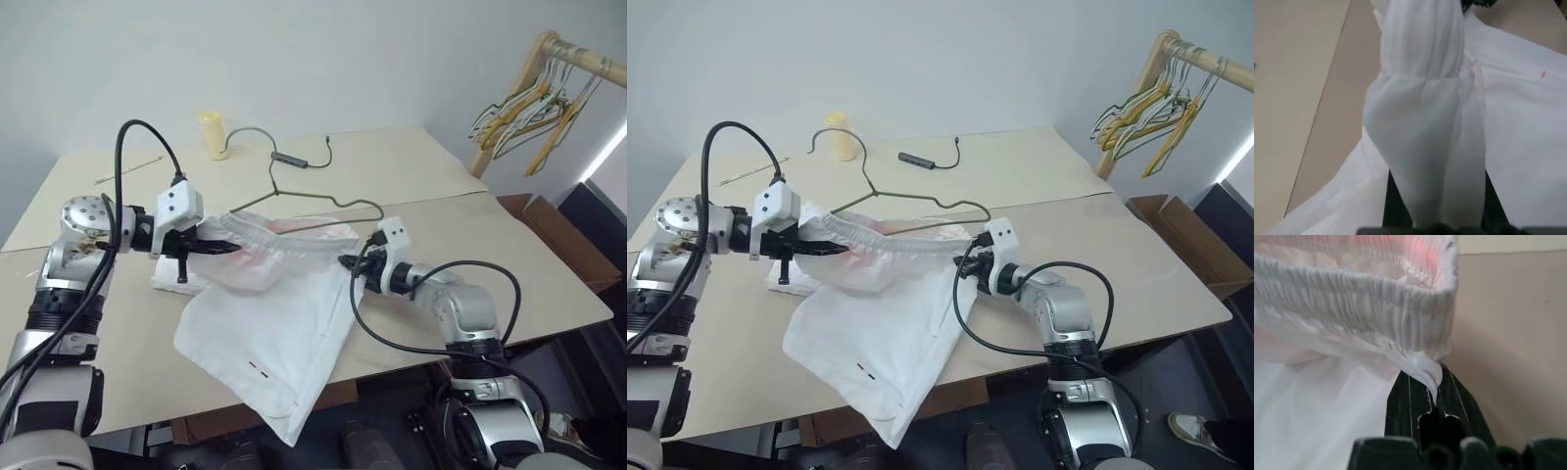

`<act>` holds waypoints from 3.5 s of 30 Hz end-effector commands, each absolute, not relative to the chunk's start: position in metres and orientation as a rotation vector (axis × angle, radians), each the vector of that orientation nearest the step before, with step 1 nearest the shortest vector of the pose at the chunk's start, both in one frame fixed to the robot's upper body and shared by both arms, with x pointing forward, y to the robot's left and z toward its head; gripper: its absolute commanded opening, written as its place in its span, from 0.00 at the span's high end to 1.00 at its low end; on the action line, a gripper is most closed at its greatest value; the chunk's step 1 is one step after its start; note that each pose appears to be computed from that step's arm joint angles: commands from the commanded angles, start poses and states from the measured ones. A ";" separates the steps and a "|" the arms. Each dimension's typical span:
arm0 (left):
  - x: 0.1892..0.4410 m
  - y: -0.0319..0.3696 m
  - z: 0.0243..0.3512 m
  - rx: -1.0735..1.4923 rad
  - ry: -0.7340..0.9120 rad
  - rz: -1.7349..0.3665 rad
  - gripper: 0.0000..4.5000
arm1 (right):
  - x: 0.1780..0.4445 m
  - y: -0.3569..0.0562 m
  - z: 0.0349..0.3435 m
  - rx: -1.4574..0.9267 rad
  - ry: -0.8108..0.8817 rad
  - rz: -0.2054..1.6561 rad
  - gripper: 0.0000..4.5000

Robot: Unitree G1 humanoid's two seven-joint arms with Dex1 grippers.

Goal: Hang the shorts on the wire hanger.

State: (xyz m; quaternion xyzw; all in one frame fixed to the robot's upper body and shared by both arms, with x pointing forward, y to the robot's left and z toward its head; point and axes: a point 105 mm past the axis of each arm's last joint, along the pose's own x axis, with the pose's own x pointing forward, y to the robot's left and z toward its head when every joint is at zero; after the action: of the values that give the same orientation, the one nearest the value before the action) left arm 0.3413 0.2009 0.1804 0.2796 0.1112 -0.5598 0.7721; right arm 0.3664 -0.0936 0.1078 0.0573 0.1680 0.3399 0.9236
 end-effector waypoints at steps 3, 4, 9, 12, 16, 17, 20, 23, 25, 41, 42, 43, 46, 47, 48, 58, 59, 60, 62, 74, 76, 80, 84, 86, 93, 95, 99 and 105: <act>0.347 0.214 0.190 0.640 0.240 -1.144 1.00 | 0.372 -0.128 0.133 0.051 0.221 0.621 1.00; 0.347 0.216 0.189 0.641 0.244 -1.135 1.00 | 0.372 -0.134 0.134 0.042 0.219 0.610 1.00; 0.345 0.227 0.181 0.638 0.280 -1.108 1.00 | 0.373 -0.155 0.138 0.019 0.213 0.565 1.00; 0.338 0.231 0.175 0.656 0.308 -1.130 1.00 | 0.375 -0.162 0.141 0.012 0.206 0.540 1.00; 0.330 0.234 0.170 0.654 0.333 -1.171 1.00 | 0.377 -0.167 0.144 0.006 0.200 0.524 1.00; 0.331 0.235 0.168 0.666 0.344 -1.158 1.00 | 0.377 -0.166 0.145 0.003 0.197 0.526 1.00; 0.337 0.239 0.159 0.697 0.375 -1.100 1.00 | 0.377 -0.165 0.152 -0.006 0.176 0.533 1.00; 0.348 0.242 0.152 0.723 0.406 -1.014 1.00 | 0.378 -0.165 0.161 -0.014 0.141 0.543 1.00; 0.350 0.243 0.148 0.731 0.434 -0.987 1.00 | 0.379 -0.167 0.165 -0.018 0.131 0.540 1.00; 0.374 0.201 0.151 0.595 0.407 -0.966 1.00 | 0.328 -0.094 0.172 -0.464 0.013 0.815 1.00; 0.376 0.199 0.152 0.588 0.398 -0.965 1.00 | 0.326 -0.092 0.167 -0.504 0.013 0.816 1.00; 0.376 0.197 0.155 0.578 0.385 -0.974 1.00 | 0.325 -0.091 0.162 -0.559 0.012 0.807 1.00; 0.375 0.192 0.161 0.541 0.356 -0.998 1.00 | 0.331 -0.092 0.151 -0.632 0.021 0.741 1.00; 0.374 0.191 0.164 0.533 0.344 -1.005 1.00 | 0.335 -0.093 0.149 -0.644 0.023 0.710 1.00; 0.374 0.190 0.167 0.525 0.333 -1.013 1.00 | 0.337 -0.094 0.148 -0.663 0.021 0.688 1.00; 0.360 0.178 0.185 0.450 0.278 -1.139 1.00 | 0.361 -0.082 0.160 -0.734 -0.119 0.514 0.89; 0.361 0.177 0.185 0.456 0.280 -1.139 1.00 | 0.358 -0.078 0.163 -0.703 -0.129 0.546 0.83; 0.361 0.177 0.185 0.460 0.282 -1.141 1.00 | 0.353 -0.074 0.166 -0.685 -0.145 0.587 0.77; 0.361 0.177 0.185 0.475 0.287 -1.147 1.00 | 0.337 -0.075 0.171 -0.653 -0.154 0.709 0.61; 0.355 0.181 0.179 0.626 0.358 -1.237 1.00 | 0.331 -0.128 0.241 -0.698 -0.013 0.978 0.01; 0.355 0.178 0.179 0.641 0.354 -1.256 1.00 | 0.341 -0.127 0.239 -0.738 0.084 1.014 0.01; 0.357 0.172 0.181 0.652 0.342 -1.270 1.00 | 0.343 -0.122 0.236 -0.743 0.198 1.117 0.01; 0.357 0.169 0.183 0.647 0.326 -1.272 1.00 | 0.329 -0.119 0.238 -0.771 0.216 1.209 0.01; 0.356 0.170 0.183 0.645 0.326 -1.270 1.00 | 0.334 -0.120 0.233 -0.790 0.227 1.188 0.01; 0.357 0.170 0.185 0.642 0.320 -1.269 1.00 | 0.358 -0.108 0.211 -0.877 0.292 1.165 0.01; 0.358 0.167 0.186 0.640 0.314 -1.276 1.00 | 0.365 -0.099 0.205 -0.884 0.319 1.167 0.01; 0.355 0.163 0.186 0.642 0.308 -1.301 1.00 | 0.376 -0.091 0.195 -0.906 0.380 1.167 0.09; 0.352 0.164 0.186 0.644 0.311 -1.311 1.00 | 0.383 -0.094 0.188 -0.915 0.434 1.171 0.52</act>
State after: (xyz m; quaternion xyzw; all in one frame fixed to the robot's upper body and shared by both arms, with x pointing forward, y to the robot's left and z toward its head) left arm 0.3532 0.1667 0.1700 0.2841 0.1695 -0.5922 0.7348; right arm 0.3794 -0.0954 0.1749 -0.3962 0.2137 0.5323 0.7170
